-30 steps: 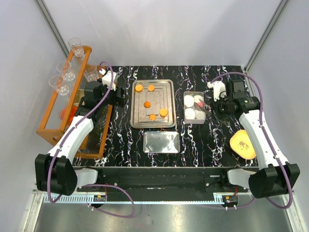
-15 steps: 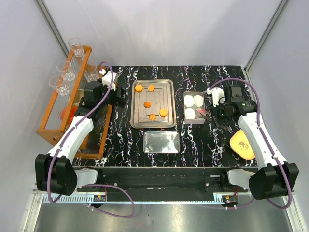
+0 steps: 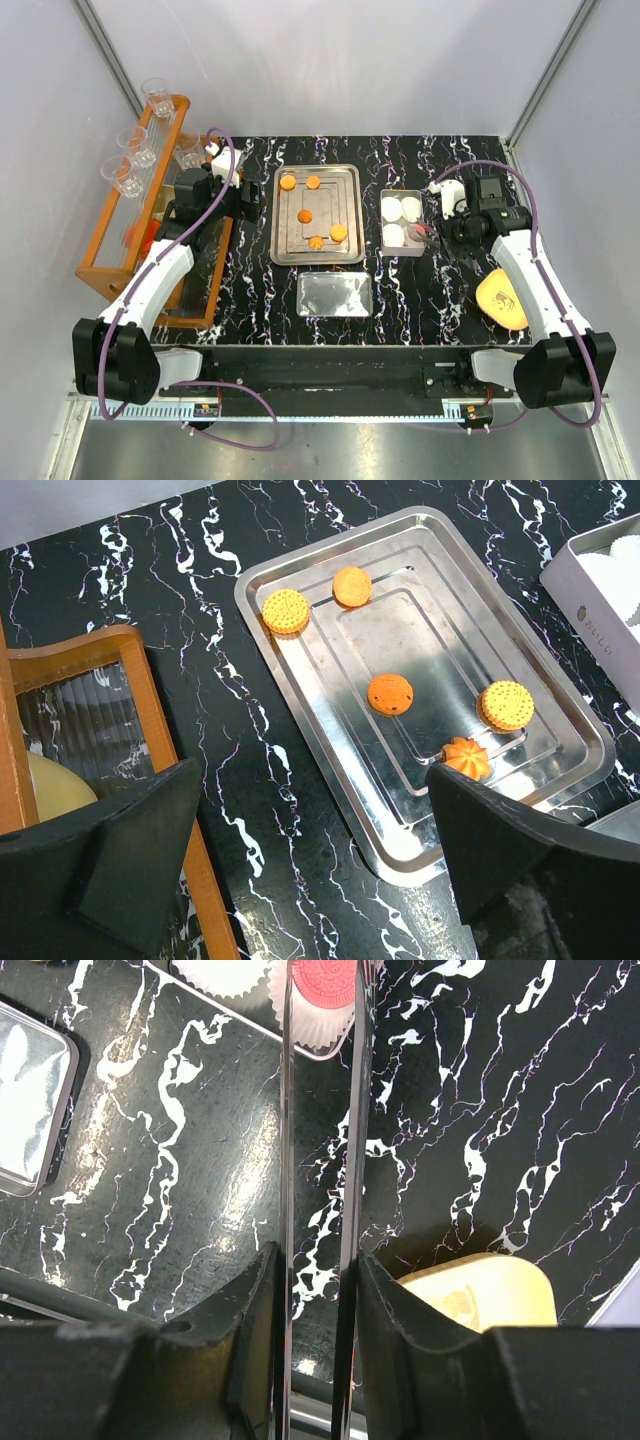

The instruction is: Pack the cookies

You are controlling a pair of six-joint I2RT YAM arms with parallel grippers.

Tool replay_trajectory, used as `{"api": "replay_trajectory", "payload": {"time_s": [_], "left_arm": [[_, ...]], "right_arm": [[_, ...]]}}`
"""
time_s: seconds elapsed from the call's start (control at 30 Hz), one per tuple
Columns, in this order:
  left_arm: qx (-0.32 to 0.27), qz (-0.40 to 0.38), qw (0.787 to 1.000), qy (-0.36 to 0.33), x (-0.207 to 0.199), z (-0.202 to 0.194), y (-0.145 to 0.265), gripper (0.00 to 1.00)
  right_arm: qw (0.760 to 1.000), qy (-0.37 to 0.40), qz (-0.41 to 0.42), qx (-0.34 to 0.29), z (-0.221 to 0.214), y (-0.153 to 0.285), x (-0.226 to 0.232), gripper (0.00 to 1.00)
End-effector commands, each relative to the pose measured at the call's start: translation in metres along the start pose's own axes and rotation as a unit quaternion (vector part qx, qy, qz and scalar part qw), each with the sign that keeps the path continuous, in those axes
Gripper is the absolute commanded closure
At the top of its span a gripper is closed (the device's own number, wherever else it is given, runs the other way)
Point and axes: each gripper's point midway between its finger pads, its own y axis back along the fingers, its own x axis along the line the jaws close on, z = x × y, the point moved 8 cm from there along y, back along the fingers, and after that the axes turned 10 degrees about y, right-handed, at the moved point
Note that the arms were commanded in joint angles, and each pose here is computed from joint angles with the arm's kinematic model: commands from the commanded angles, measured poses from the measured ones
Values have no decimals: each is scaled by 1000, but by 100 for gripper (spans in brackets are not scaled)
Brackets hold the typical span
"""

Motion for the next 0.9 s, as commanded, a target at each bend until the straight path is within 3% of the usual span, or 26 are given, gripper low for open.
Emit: {"api": "replay_trajectory", "payload": {"time_s": [0.0,0.1,0.43,0.87], "left_arm": [[-32,-9,999,-9,-4,11,1,1],[-33,-7,999,-9,-4,11,2,1],[-33,-7,999,-10,-3,10,2,1],[-34,-6,999,-11,-4,12,3,1]], "right_arm": [[1000,6,-11,-21,9,-1,-7,65],[1000,4,-11,-22,10,-2,-8,58],[1000,3,-11,-25,12,-1,-8,52],[998,1,12,-60,27,13,-6,53]]}}
